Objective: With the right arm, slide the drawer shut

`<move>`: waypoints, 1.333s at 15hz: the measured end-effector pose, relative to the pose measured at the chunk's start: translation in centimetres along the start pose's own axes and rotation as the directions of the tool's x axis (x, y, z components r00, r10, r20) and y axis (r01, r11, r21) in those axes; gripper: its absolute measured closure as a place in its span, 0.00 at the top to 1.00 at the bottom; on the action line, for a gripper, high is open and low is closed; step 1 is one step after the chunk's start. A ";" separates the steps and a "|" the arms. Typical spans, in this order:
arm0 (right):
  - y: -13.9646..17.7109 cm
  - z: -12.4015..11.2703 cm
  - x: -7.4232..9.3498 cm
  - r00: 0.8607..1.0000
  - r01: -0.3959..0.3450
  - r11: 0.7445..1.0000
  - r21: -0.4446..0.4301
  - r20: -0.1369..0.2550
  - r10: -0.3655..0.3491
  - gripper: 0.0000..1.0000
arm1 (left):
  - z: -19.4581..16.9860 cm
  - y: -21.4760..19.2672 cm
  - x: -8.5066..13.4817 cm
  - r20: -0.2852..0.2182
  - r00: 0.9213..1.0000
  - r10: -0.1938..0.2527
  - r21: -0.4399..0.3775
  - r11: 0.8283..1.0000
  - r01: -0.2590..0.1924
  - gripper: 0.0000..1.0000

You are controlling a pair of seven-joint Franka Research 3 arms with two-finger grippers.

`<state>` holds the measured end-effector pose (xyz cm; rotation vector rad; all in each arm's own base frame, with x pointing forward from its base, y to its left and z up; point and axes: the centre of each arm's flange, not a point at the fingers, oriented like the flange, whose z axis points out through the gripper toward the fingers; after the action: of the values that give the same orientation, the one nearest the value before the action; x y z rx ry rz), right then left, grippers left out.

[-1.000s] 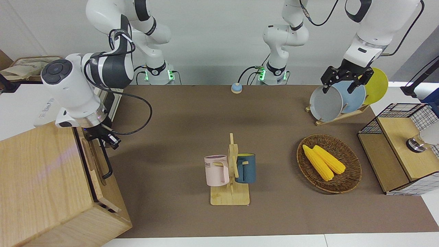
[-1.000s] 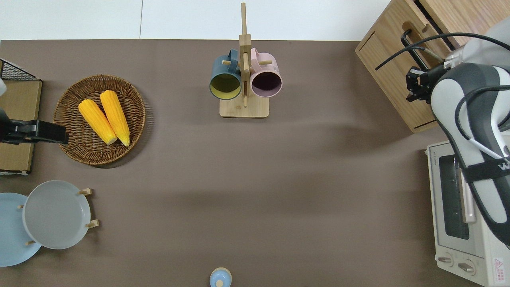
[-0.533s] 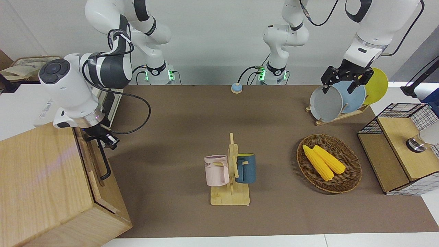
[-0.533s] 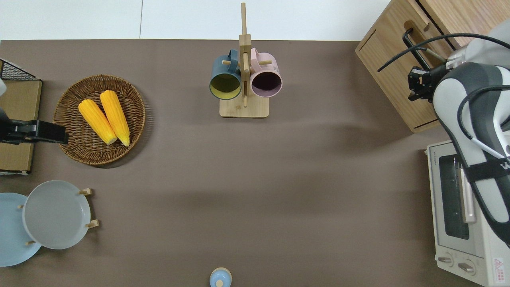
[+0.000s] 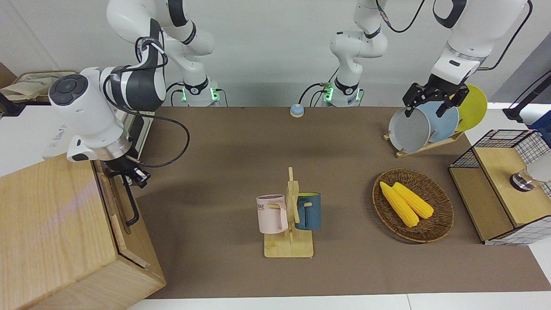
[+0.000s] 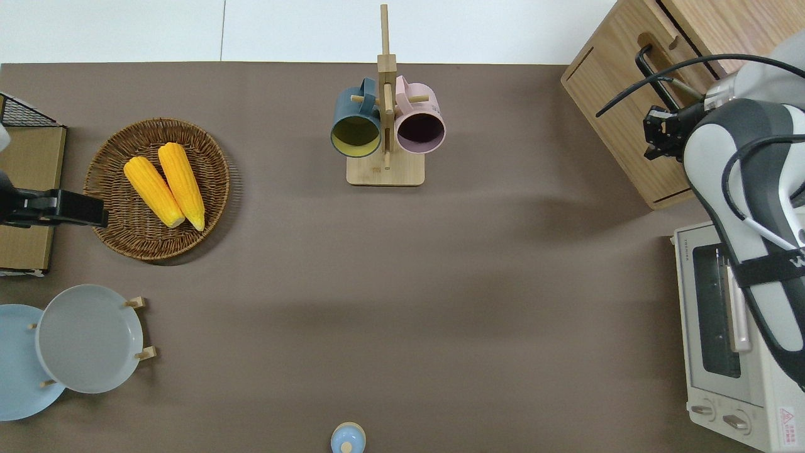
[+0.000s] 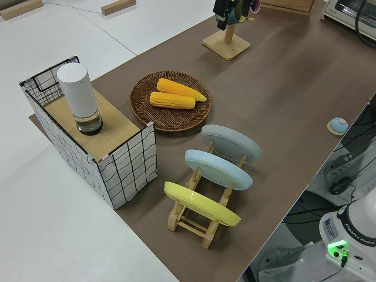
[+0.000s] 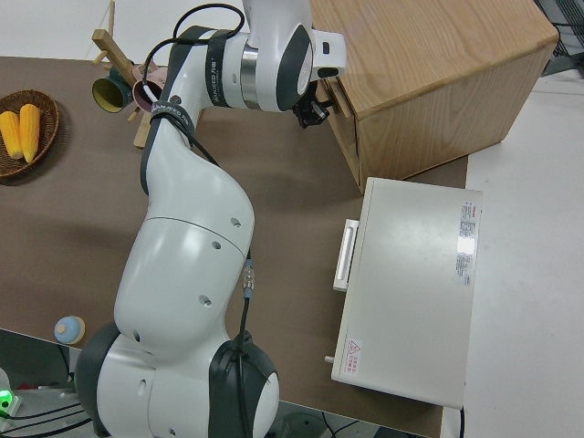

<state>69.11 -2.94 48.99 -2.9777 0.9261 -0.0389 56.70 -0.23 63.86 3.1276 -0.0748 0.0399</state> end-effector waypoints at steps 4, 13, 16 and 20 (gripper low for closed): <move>0.0 0.0 0.0 1.000 0.002 1.000 0.000 0.000 -0.002 0.01 | 0.0 0.0 0.0 0.000 1.000 0.000 0.000 1.000 0.000 1.00; -1.5 0.3 -1.5 0.998 0.054 0.998 -0.023 0.031 -0.054 0.01 | 0.0 0.0 0.0 0.000 1.000 0.000 0.000 1.000 0.000 1.00; -3.7 0.1 -4.0 0.983 0.169 0.985 -0.041 0.078 -0.166 0.01 | 0.0 0.0 0.0 0.000 1.000 0.000 0.000 1.000 0.000 1.00; -5.3 -3.1 -7.2 0.953 0.293 0.955 -0.035 0.087 -0.289 0.01 | 0.0 0.0 0.0 0.000 1.000 0.000 0.000 1.000 0.000 1.00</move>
<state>66.13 5.46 52.16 -3.1053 0.4796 0.1001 56.70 -0.23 63.86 3.1276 -0.0748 0.0399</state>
